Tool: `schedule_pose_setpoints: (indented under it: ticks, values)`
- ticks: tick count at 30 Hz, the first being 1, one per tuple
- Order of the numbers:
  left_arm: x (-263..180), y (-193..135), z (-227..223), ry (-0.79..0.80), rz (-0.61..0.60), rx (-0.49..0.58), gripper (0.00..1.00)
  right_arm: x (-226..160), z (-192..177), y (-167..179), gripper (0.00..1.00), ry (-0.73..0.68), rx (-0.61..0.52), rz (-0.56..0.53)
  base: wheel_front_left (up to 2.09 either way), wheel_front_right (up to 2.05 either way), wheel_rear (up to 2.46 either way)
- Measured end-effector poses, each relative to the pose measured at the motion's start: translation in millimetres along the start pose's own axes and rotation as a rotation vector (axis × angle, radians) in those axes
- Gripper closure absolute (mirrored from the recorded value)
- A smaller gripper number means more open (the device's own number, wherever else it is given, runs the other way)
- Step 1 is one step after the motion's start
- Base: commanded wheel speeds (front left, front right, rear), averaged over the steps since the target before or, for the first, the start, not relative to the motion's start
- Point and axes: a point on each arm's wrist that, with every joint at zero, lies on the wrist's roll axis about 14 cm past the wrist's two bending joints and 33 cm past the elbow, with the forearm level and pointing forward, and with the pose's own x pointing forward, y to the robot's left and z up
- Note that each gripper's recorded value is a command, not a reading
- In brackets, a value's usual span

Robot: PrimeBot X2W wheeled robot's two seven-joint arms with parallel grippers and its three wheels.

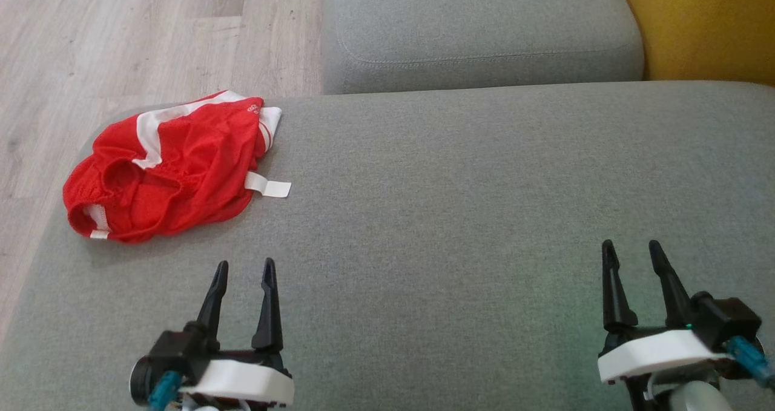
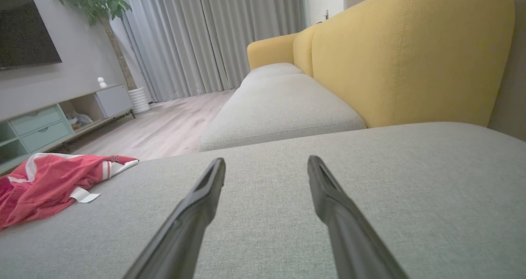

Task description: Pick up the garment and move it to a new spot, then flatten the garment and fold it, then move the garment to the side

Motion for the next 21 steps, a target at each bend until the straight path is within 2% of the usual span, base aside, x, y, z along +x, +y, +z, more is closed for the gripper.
schedule_pose_setpoints:
  ticks: [16, 21]
  values:
    - [-4, -5, -11, 0.011, -0.02, 0.169, 0.0, -3, -4, 4, 0.0, -0.001, -0.17, 0.036, 0.0, 0.0, 0.0]
    - [-2, -5, -9, 0.005, -0.021, 0.173, 0.0, -4, -7, 4, 0.0, 0.007, -0.174, 0.036, 0.0, 0.0, 0.0]
